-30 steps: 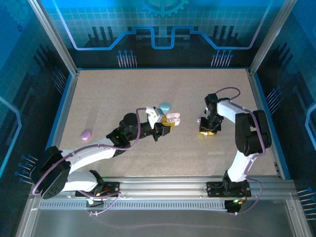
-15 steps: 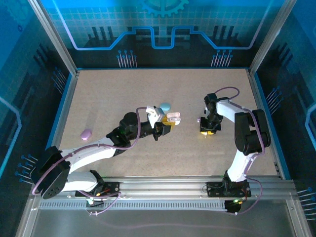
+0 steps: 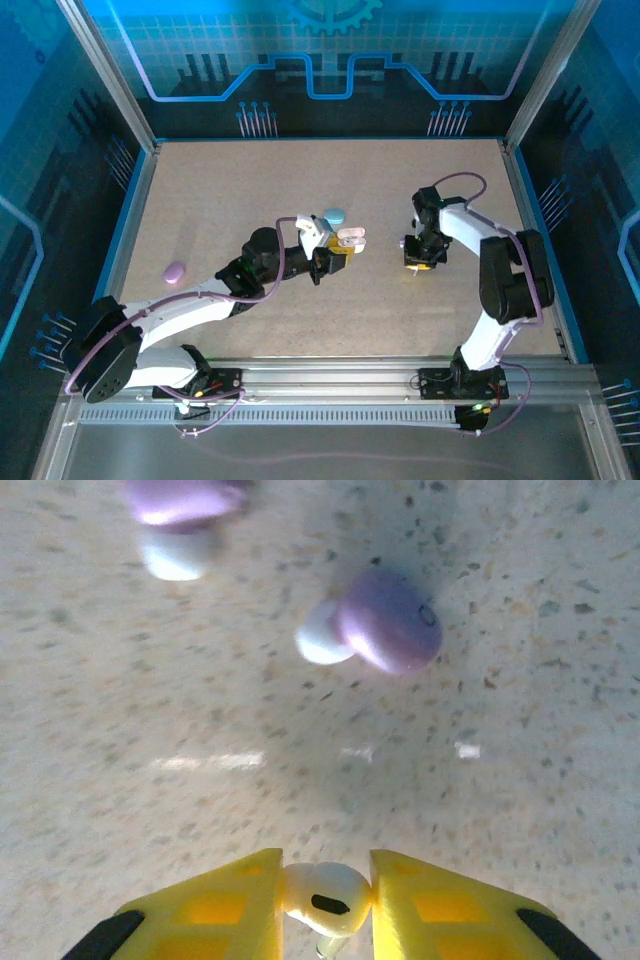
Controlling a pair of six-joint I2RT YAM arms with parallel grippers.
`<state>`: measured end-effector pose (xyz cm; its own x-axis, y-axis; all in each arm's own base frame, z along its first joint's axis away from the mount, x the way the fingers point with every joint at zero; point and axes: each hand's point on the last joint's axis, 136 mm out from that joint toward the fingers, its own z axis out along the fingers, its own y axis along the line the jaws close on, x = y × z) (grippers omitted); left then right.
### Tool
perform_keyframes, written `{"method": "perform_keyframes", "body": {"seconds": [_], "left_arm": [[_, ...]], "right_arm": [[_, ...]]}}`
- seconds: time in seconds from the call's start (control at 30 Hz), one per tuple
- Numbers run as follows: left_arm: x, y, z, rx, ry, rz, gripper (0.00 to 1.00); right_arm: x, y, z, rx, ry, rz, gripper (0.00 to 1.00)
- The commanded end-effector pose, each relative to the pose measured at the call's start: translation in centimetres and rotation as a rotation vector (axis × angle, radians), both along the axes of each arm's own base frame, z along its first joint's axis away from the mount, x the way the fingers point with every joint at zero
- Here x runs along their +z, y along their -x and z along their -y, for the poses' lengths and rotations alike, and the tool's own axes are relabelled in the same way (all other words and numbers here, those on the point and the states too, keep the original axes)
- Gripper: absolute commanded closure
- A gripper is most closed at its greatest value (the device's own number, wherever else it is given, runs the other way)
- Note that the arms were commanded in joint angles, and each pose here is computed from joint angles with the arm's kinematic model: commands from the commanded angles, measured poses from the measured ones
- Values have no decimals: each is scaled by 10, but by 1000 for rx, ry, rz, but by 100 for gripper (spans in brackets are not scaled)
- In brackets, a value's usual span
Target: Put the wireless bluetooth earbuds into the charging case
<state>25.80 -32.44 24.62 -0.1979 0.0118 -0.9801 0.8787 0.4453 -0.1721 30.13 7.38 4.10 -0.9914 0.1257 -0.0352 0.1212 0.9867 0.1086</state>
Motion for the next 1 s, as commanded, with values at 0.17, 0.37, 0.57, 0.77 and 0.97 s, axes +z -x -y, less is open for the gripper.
{"method": "perform_keyframes", "body": {"seconds": [0.17,0.37,0.57,0.77,0.97], "left_arm": [[10,-12,1,36,19,29,75],[11,-17,1,56,26,23,75],[16,-17,-1,66,35,25,75],[18,-24,-4,111,49,18,74],[23,-23,-3,105,71,16,74]], "right_arm": [[140,-9,-41,86,-53,438,72],[226,-2,-82,222,-35,688,73],[261,11,-126,341,-124,796,73],[257,20,-138,384,-146,799,73],[254,25,-149,408,-187,808,73]]}}
